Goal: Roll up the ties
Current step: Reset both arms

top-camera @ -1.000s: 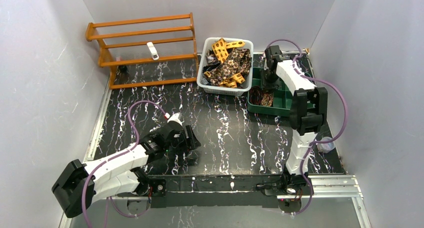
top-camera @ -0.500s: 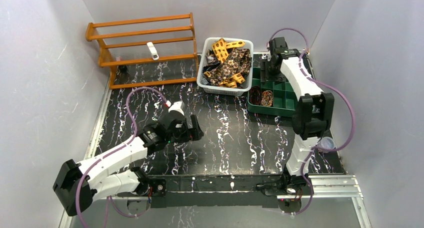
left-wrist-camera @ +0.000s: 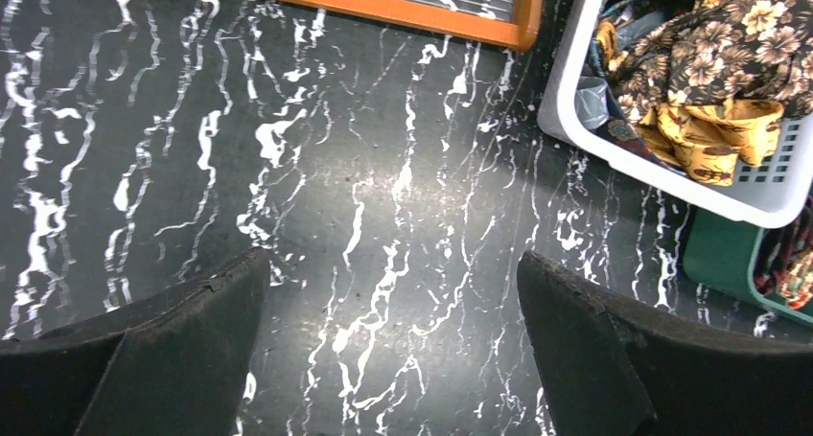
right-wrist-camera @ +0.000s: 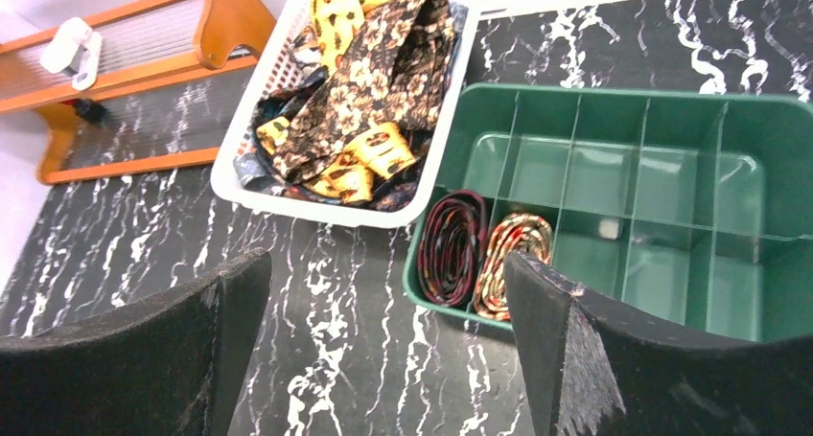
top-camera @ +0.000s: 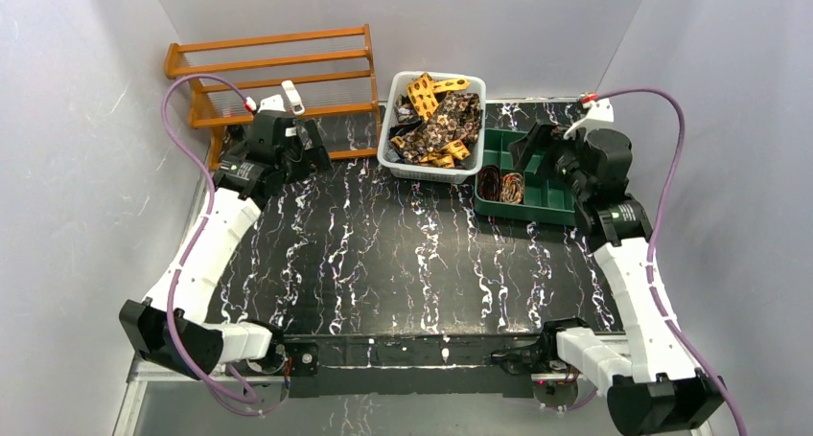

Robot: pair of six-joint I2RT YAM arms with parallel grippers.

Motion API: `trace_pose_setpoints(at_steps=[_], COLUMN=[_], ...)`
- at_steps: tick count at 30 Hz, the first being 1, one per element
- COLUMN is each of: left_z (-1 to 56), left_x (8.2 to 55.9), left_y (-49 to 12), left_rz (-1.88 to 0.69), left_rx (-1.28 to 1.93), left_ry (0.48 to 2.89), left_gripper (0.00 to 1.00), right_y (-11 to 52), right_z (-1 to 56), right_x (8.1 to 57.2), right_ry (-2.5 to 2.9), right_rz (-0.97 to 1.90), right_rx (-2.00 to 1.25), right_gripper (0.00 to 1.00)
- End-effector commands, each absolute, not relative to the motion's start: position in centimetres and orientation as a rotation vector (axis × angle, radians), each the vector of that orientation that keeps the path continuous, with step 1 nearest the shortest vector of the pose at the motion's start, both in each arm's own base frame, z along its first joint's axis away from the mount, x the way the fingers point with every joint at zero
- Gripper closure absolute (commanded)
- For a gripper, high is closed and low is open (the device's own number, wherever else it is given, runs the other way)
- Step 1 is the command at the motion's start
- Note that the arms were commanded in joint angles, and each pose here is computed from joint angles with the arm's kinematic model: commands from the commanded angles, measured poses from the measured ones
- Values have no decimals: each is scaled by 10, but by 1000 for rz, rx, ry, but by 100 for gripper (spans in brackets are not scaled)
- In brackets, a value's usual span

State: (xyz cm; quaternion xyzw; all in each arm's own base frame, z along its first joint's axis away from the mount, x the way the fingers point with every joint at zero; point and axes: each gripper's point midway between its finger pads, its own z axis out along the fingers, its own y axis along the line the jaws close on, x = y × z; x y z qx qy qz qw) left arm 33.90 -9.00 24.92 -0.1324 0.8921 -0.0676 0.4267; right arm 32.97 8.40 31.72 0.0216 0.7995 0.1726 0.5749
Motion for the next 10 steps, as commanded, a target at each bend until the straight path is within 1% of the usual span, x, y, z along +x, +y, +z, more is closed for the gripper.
trace_pose_setpoints(at_steps=[1, 6, 10], left_z=[262, 265, 264], left_x=[312, 297, 292], left_y=[-58, -49, -48], left_rz=[35, 28, 1], left_rx=[-340, -357, -353], left_ry=[2265, 2211, 2172], left_gripper=[2, 2, 2], right_y=[94, 95, 95], right_z=[311, 285, 281], right_x=[322, 307, 308], right_ry=[1840, 1886, 1908], right_rz=[503, 525, 533], right_rx=[79, 83, 111], right_gripper=[1, 1, 1])
